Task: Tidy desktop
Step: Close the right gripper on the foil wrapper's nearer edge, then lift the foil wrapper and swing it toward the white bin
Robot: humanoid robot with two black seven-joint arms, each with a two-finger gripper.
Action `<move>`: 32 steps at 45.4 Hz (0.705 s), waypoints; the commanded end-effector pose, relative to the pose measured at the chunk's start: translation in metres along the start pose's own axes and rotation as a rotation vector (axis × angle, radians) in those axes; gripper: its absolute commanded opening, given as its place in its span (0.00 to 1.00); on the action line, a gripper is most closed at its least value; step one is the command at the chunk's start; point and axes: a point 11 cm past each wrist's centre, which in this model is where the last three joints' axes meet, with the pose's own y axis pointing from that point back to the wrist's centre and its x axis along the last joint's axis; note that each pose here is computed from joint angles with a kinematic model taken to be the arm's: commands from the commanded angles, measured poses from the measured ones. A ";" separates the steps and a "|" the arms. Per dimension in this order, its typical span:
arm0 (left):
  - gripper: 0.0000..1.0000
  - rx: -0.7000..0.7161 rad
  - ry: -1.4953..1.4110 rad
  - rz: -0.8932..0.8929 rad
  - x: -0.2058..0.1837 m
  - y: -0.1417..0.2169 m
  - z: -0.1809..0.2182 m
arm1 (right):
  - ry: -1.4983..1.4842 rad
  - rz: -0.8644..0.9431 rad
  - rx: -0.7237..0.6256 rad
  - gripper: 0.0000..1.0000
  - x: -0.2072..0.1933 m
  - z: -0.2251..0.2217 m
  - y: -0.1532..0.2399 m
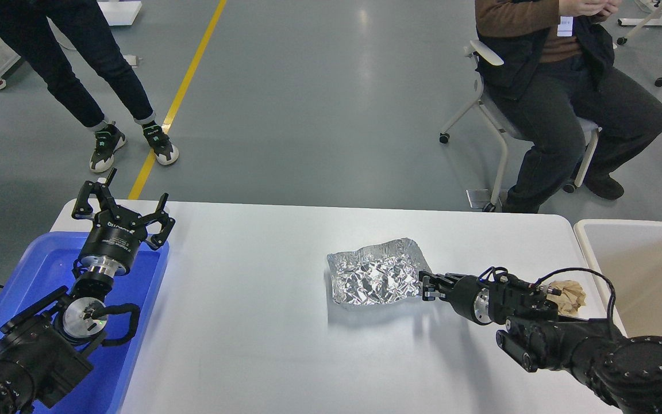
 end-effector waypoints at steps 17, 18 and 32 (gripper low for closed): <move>1.00 0.000 0.000 0.000 0.000 0.000 0.000 | -0.314 0.057 0.134 0.00 0.044 -0.018 -0.001; 1.00 0.001 0.000 0.000 0.000 0.000 0.000 | -0.324 0.050 0.140 0.00 0.047 -0.016 0.002; 1.00 -0.001 -0.001 0.000 0.000 0.000 0.001 | -0.352 0.037 0.210 0.00 0.114 -0.001 0.056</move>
